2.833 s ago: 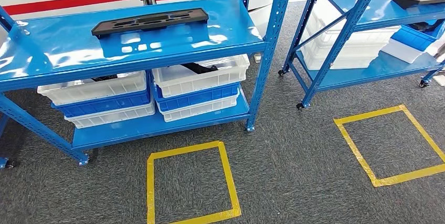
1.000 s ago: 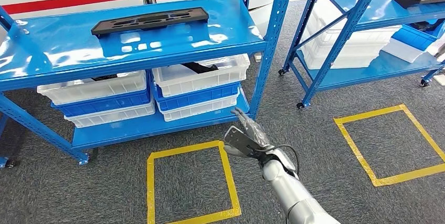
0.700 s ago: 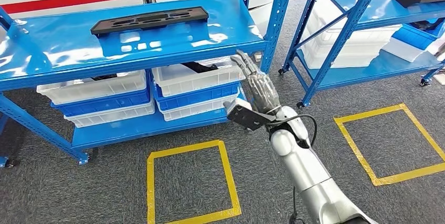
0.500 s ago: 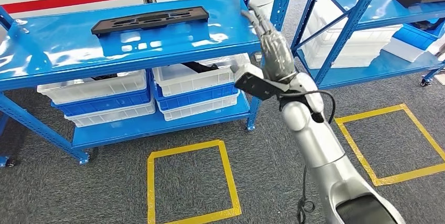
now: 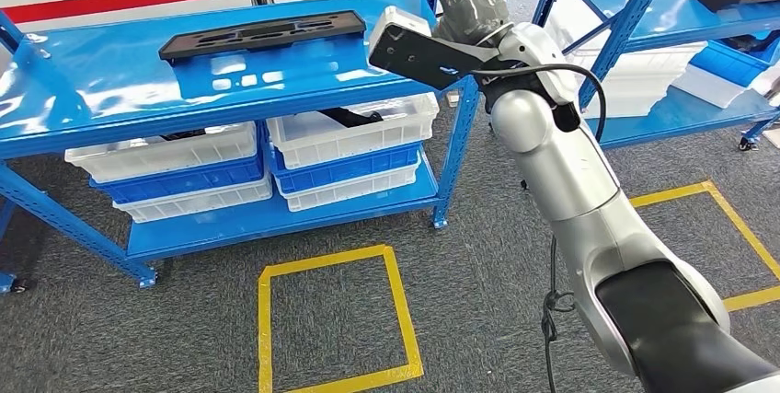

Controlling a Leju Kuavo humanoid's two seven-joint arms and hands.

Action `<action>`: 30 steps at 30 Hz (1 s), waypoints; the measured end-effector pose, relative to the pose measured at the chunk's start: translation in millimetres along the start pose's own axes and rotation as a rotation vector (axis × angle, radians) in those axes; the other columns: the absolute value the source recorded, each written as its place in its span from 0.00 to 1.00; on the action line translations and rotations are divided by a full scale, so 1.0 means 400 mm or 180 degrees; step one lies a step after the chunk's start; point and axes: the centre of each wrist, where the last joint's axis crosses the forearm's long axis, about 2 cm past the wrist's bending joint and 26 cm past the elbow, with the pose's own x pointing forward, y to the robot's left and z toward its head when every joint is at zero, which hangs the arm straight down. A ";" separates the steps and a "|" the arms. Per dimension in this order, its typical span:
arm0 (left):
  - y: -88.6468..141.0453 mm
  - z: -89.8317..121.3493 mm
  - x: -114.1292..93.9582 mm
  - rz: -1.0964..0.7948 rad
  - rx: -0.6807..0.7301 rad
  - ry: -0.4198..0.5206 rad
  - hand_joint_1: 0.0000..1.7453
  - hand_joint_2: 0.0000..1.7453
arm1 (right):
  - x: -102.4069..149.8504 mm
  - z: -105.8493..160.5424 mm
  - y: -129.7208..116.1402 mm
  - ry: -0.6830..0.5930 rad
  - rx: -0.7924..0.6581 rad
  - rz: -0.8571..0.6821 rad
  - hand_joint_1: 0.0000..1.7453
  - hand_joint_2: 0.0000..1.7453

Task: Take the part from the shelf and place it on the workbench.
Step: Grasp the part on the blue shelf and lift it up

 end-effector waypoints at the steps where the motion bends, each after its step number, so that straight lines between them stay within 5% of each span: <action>1: -0.001 0.000 0.000 -0.0007 -0.0017 0.0002 0.00 0.00 | 0.003 -0.004 0.006 0.0007 0.0037 0.0016 0.00 1.00; 16: -0.007 -0.004 0.009 -0.0130 -0.0145 0.0051 0.00 0.00 | 0.059 0.028 0.175 0.0157 0.0863 0.0220 0.00 1.00; 30: -0.005 0.000 0.001 -0.0230 -0.0195 0.0052 0.00 0.00 | -0.019 0.055 0.050 0.0395 0.0427 0.0132 0.00 1.00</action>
